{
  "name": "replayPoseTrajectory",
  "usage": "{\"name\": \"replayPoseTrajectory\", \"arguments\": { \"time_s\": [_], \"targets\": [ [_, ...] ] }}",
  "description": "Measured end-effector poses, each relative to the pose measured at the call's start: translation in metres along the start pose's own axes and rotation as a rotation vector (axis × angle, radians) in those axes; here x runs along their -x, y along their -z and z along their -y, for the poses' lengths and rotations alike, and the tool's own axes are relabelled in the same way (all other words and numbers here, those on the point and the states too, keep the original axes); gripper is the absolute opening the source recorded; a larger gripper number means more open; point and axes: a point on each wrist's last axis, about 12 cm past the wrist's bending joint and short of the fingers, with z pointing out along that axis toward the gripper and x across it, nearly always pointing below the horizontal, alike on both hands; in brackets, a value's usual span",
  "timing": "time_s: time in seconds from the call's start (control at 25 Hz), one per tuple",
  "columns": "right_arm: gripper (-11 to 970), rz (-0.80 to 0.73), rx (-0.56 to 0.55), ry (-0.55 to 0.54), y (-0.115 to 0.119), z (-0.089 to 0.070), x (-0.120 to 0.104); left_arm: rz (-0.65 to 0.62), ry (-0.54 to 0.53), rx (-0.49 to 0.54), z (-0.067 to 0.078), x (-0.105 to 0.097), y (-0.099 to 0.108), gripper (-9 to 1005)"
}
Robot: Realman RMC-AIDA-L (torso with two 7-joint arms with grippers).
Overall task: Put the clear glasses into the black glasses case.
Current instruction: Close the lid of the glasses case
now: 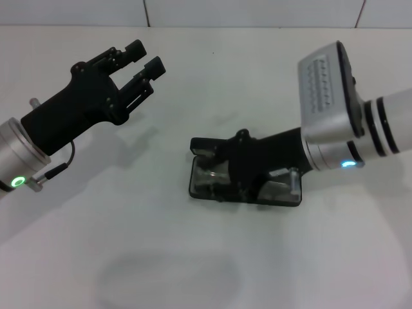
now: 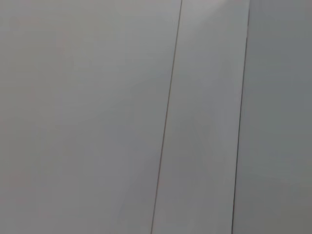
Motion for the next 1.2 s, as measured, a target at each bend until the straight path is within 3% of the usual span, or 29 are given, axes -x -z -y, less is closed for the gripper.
{"name": "replayPoseTrajectory", "arguments": {
  "time_s": [0.16, 0.28, 0.52, 0.64, 0.88, 1.2],
  "targets": [
    [436, 0.039, 0.071, 0.003, 0.013, -0.009, 0.003, -0.002, 0.005, 0.005, 0.001, -0.001, 0.003, 587],
    [439, 0.115, 0.052, -0.030, 0.043, -0.012, -0.002, -0.003, 0.006, 0.007, 0.000, -0.001, 0.004, 588],
    [445, 0.355, -0.346, -0.212, 0.122, -0.003, -0.050, -0.031, 0.006, 0.038, -0.003, -0.004, 0.004, 589],
    [448, 0.530, -0.517, -0.298, 0.148, -0.008, -0.081, -0.081, 0.018, 0.020, -0.005, -0.008, -0.002, 590],
    [454, 0.706, -0.705, -0.366, 0.165, -0.026, -0.119, -0.283, 0.057, -0.091, -0.007, -0.017, -0.047, 591],
    [462, 0.693, -0.744, -0.372, 0.160, -0.028, -0.127, -0.521, 0.067, -0.169, -0.001, -0.025, -0.122, 593]
  ]
}}
